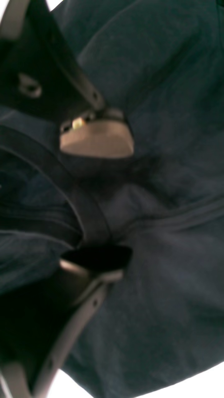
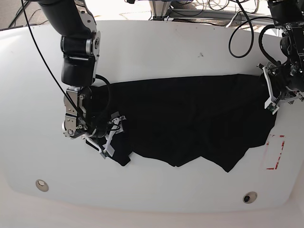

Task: Layout the t-shirt on the table in an organized manner, then fold the t-shirt properly
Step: 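Hold the shirt corner with the right gripper and adjust its grip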

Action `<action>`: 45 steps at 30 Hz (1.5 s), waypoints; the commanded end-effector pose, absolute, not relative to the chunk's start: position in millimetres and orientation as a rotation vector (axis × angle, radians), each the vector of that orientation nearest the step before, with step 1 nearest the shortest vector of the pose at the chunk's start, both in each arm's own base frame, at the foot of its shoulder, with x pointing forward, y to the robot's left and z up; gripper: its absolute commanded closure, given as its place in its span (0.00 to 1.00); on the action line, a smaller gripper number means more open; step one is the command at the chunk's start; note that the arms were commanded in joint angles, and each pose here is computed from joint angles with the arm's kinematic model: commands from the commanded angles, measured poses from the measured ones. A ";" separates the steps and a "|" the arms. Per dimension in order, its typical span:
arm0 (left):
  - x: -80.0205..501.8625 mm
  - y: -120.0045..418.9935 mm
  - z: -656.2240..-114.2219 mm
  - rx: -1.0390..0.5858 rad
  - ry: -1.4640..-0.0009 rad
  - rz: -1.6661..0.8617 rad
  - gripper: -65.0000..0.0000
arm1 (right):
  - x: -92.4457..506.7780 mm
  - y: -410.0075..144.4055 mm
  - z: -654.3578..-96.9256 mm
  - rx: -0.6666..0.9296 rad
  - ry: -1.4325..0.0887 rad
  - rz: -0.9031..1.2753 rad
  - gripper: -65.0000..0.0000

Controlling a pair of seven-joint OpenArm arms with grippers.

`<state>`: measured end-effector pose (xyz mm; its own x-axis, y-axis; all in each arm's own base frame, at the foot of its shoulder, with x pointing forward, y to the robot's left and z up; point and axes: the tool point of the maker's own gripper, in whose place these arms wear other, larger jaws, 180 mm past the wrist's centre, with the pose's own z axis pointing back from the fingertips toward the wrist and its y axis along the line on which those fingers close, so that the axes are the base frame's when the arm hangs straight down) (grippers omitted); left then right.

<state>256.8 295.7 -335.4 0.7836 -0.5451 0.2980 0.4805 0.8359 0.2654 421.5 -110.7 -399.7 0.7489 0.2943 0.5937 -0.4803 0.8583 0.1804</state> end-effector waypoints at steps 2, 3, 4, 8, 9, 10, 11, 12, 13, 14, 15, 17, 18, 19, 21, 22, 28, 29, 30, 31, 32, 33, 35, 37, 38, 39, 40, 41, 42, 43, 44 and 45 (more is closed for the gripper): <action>263.7 300.4 -324.4 0.205 -0.403 -0.563 0.46 | 439.9 -108.2 -376.4 0.338 -0.658 0.439 0.45; 263.7 300.4 -324.4 0.205 -0.403 -0.563 0.46 | 439.9 -105.7 -376.3 0.343 -0.658 0.440 0.45; 263.7 300.4 -324.4 0.205 -0.403 -0.563 0.46 | 439.6 -104.1 -376.5 0.345 -0.657 0.441 0.45; 263.7 300.4 -324.4 0.205 -0.403 -0.563 0.46 | 437.0 -99.8 -378.8 0.351 -0.642 0.445 0.48; 263.7 300.4 -324.4 0.205 -0.403 -0.563 0.46 | 436.4 -99.2 -379.3 0.351 -0.638 0.446 0.49; 263.7 300.4 -324.4 0.205 -0.403 -0.563 0.46 | 436.2 -99.3 -379.4 0.351 -0.636 0.446 0.49; 263.7 300.4 -324.4 0.205 -0.403 -0.563 0.46 | 436.2 -99.3 -379.4 0.351 -0.636 0.446 0.50; 263.7 300.4 -324.4 0.205 -0.403 -0.563 0.46 | 436.2 -99.3 -379.4 0.351 -0.636 0.446 0.50; 263.9 300.2 -324.3 0.204 -0.405 -0.563 0.46 | 436.2 -99.3 -379.4 0.351 -0.636 0.446 0.50; 264.1 300.1 -324.2 0.204 -0.406 -0.564 0.46 | 436.1 -99.5 -379.6 0.350 -0.636 0.446 0.50; 264.0 299.7 -324.4 0.202 -0.408 -0.564 0.46 | 436.1 -98.7 -379.6 0.351 -0.636 0.447 0.50; 264.0 299.7 -324.4 0.202 -0.408 -0.564 0.46 | 436.9 -98.6 -378.7 0.351 -0.639 0.447 0.50; 264.0 299.7 -324.4 0.202 -0.408 -0.564 0.46 | 437.1 -98.5 -378.5 0.352 -0.640 0.447 0.50; 264.0 299.7 -324.4 0.202 -0.408 -0.564 0.46 | 437.3 -99.3 -378.4 0.350 -0.642 0.446 0.50; 264.0 299.7 -324.4 0.202 -0.408 -0.564 0.46 | 437.3 -101.9 -378.9 0.345 -0.641 0.445 0.50; 264.0 299.7 -324.4 0.202 -0.408 -0.564 0.46 | 437.3 -102.7 -378.9 0.344 -0.640 0.445 0.50; 263.5 299.7 -324.8 0.202 -0.406 -0.564 0.46 | 438.9 -111.8 -378.2 0.326 -0.640 0.441 0.46; 263.5 299.7 -324.8 0.202 -0.406 -0.564 0.46 | 439.0 -113.8 -378.1 0.323 -0.640 0.439 0.42; 263.5 299.7 -324.8 0.202 -0.406 -0.564 0.46 | 439.2 -115.4 -378.0 0.320 -0.641 0.438 0.38; 263.5 299.7 -324.8 0.202 -0.406 -0.564 0.46 | 439.2 -115.4 -378.0 0.320 -0.641 0.438 0.34; 264.0 299.7 -324.4 0.202 -0.408 -0.564 0.46 | 439.0 -116.1 -378.3 0.320 -0.643 0.437 0.28; 264.0 299.7 -324.4 0.202 -0.408 -0.564 0.46 | 438.8 -115.9 -378.6 0.321 -0.644 0.436 0.25; 264.0 299.7 -324.4 0.202 -0.408 -0.564 0.46 | 439.0 -115.6 -378.6 0.322 -0.649 0.435 0.23; 264.0 299.7 -324.4 0.202 -0.408 -0.564 0.46 | 438.4 -115.6 -379.3 0.323 -0.647 0.435 0.23; 264.5 299.7 -324.0 0.203 -0.409 -0.564 0.46 | 438.5 -115.2 -379.0 0.325 -0.648 0.434 0.24; 264.5 299.7 -324.0 0.203 -0.409 -0.564 0.46 | 436.6 -115.0 -381.3 0.328 -0.643 0.432 0.25; 264.5 299.7 -324.0 0.203 -0.409 -0.564 0.46 | 432.9 -115.1 -385.1 0.329 -0.635 0.431 0.27; 264.5 299.7 -324.0 0.203 -0.409 -0.564 0.46 | 431.4 -114.3 -386.6 0.331 -0.633 0.431 0.28; 264.5 299.7 -324.0 0.203 -0.409 -0.564 0.46 | 430.4 -113.5 -387.5 0.333 -0.631 0.431 0.30; 264.5 299.7 -324.0 0.203 -0.409 -0.564 0.46 | 429.2 -112.6 -388.8 0.335 -0.628 0.431 0.31; 264.5 299.7 -324.0 0.203 -0.409 -0.564 0.46 | 428.0 -111.8 -390.1 0.337 -0.626 0.430 0.33; 264.5 299.7 -324.0 0.203 -0.409 -0.564 0.46 | 427.4 -110.9 -390.7 0.339 -0.624 0.430 0.34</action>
